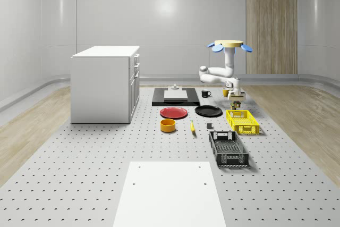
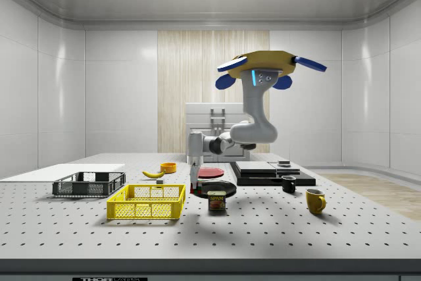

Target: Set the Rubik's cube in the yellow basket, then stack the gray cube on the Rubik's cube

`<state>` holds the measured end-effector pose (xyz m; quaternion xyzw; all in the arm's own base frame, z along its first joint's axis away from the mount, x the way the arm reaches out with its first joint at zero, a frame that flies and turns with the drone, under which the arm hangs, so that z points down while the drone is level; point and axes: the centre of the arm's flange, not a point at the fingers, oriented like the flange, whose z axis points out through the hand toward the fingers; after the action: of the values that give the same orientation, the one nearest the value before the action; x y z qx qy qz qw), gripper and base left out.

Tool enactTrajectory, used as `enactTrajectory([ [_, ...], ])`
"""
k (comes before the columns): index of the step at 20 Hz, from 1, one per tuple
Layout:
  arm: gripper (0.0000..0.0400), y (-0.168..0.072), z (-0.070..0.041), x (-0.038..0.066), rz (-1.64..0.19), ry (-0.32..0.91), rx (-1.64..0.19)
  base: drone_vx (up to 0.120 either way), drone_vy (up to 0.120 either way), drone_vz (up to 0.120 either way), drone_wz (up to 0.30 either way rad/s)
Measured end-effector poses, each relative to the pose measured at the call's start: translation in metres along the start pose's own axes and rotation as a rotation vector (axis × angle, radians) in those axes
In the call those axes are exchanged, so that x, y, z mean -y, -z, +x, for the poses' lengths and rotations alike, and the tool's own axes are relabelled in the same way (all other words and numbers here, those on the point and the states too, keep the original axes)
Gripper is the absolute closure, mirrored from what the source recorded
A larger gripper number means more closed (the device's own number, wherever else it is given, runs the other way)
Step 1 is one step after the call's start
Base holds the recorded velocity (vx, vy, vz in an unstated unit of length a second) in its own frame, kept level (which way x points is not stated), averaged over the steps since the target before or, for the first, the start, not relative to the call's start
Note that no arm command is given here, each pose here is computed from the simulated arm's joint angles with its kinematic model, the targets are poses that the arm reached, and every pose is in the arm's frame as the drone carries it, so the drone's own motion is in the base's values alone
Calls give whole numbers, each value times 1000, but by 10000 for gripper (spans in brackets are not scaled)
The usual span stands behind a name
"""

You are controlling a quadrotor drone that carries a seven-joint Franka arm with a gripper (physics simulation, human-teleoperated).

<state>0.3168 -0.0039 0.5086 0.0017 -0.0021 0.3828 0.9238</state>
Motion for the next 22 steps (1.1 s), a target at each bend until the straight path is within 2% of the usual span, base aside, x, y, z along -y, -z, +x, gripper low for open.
enactTrajectory([
  [22, 78, 0, 0, 0, 0, 0, 0, 120, 0, 0, 0],
])
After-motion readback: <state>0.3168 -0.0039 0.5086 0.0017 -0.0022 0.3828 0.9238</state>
